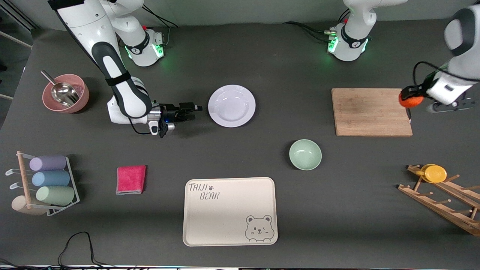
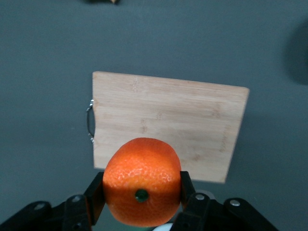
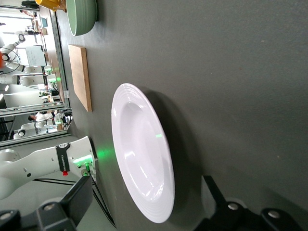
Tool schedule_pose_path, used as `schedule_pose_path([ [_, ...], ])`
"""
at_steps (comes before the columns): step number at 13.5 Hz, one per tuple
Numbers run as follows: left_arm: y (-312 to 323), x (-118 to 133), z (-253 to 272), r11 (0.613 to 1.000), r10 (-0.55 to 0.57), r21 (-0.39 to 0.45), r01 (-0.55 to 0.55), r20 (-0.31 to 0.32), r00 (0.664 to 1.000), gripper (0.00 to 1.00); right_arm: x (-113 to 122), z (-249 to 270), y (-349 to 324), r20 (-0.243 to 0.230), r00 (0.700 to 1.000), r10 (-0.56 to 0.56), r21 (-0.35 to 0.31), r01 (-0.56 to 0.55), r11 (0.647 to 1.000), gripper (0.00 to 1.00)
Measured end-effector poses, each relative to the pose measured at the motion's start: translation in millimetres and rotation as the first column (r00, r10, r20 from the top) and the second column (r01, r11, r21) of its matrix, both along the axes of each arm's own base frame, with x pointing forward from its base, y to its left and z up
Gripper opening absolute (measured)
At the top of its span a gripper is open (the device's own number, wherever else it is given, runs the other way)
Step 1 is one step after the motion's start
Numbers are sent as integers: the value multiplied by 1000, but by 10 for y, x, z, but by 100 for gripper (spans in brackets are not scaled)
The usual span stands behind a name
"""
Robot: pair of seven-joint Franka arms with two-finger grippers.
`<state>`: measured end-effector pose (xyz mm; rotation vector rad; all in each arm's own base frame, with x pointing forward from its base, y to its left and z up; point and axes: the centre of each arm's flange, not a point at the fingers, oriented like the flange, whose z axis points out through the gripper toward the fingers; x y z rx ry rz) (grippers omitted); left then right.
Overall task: Place orange and plate with both arms
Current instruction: 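Lift the orange off the board with the left gripper, then carry the orange over the white plate and lower it with the left gripper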
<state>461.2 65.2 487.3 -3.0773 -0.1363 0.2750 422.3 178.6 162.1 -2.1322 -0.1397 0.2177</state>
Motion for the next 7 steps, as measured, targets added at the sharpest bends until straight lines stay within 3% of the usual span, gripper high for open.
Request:
schedule_pose_path([
  [3, -290, 74, 761, 999, -45, 7, 45, -6, 999, 65, -4, -18, -2, -1, 1000, -1, 1, 1, 1000, 100],
  [7, -1269, 221, 1061, 999, -38, -14, 38, 30, 999, 65, 10, -9, 2, 9, 1000, 2, 3, -2, 1000, 100],
])
